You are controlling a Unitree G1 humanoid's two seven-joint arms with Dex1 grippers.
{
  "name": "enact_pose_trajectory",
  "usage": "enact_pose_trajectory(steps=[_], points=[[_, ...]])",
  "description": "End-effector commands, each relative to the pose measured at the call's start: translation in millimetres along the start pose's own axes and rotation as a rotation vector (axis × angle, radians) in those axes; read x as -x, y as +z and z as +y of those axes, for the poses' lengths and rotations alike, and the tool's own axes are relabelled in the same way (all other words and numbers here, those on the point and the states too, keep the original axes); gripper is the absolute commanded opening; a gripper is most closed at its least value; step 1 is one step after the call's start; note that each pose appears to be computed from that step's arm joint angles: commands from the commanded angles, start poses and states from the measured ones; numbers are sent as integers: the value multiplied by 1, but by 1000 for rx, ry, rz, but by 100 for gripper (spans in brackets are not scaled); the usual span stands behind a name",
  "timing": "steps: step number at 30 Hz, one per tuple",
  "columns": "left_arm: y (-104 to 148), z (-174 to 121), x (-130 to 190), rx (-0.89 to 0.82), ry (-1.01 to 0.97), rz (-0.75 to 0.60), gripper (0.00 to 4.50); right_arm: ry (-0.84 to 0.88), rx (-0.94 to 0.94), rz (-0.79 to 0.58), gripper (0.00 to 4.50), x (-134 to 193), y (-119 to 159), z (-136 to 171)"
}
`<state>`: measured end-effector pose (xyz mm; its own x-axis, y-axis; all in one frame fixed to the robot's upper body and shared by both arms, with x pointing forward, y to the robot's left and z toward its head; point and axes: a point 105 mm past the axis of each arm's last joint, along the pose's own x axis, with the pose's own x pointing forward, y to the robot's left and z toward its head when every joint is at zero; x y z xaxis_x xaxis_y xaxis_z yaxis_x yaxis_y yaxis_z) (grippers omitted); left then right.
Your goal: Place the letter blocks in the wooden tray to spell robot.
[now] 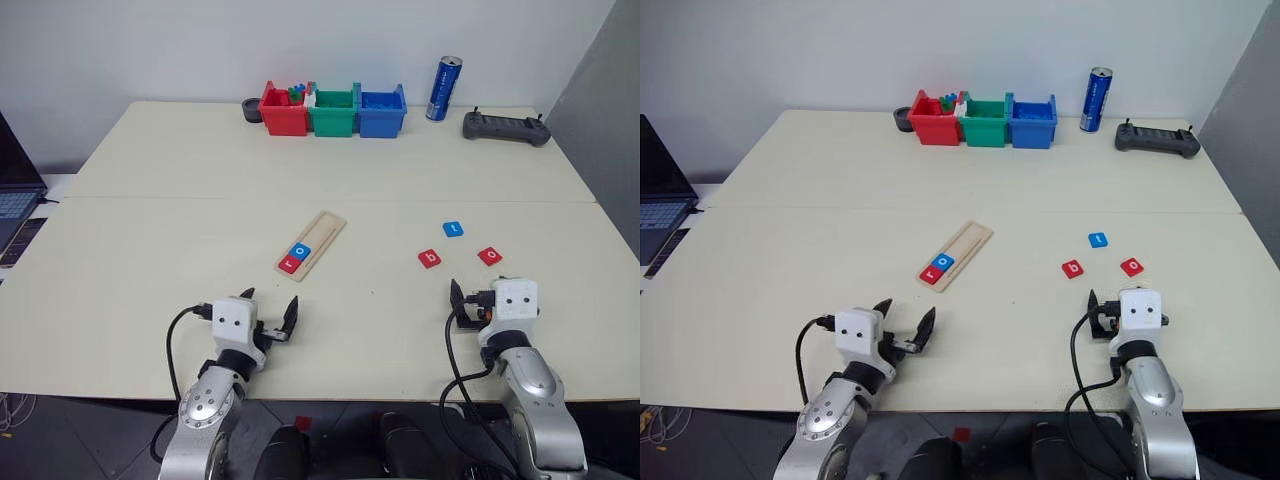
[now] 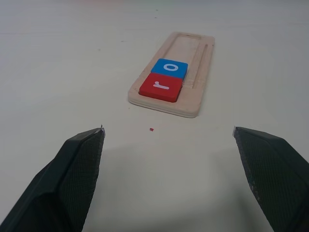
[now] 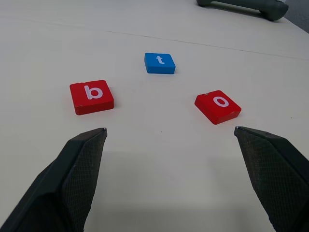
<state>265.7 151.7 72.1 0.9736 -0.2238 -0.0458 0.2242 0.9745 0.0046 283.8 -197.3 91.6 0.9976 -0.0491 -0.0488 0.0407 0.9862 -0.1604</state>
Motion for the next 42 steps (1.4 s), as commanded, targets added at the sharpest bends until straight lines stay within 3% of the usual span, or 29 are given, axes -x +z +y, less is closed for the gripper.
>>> enact_pose_trajectory(steps=[1,14,23,30,36,42], points=[[12,1,0,-12,-1,-50,450,-16,-6,-39,449,-1,10,-3],[-2,11,1,7,-7,-50,450,-10,-4,-40,449,0,11,3],[6,15,-7,-31,-24,-72,450,26,11,-65,449,-1,18,8],[31,18,-24,-92,-128,-94,450,516,-9,-127,449,9,51,47],[32,15,-45,-82,-251,-37,450,951,-8,-97,449,29,69,73],[33,13,-61,-115,-295,-25,450,1033,-5,-102,449,25,83,79]])
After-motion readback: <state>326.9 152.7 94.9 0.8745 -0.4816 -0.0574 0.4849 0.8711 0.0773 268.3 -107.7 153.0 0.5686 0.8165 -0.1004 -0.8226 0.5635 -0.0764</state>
